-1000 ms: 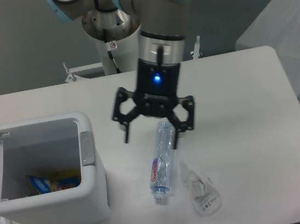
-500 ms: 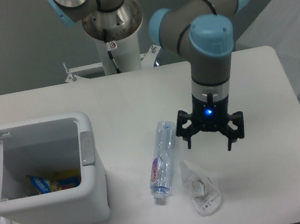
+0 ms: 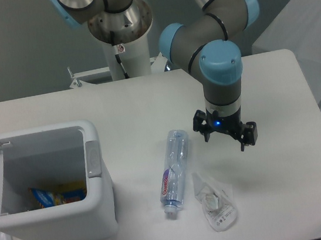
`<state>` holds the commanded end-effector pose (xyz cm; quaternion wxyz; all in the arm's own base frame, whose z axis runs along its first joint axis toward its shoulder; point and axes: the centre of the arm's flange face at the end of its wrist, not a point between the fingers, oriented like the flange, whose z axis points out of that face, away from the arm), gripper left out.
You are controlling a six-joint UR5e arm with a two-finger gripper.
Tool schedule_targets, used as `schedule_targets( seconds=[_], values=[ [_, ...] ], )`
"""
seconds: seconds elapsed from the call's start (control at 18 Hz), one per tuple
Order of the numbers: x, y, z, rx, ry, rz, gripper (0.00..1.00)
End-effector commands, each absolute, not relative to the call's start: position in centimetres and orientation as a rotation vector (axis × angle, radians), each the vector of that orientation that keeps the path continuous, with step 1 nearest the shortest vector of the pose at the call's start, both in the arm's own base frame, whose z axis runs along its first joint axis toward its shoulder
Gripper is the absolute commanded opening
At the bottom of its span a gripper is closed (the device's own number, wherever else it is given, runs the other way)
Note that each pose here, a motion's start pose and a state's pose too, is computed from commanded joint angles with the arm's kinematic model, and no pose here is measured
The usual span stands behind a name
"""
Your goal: Open the trash can
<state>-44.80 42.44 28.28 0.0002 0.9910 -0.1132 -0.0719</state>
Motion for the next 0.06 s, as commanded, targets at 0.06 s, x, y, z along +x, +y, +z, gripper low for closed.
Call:
schedule_targets(
  seconds=[0.06],
  values=[
    [-45.05, 42.13, 28.29, 3.1, -0.358, -0.233, 1.0]
  ],
)
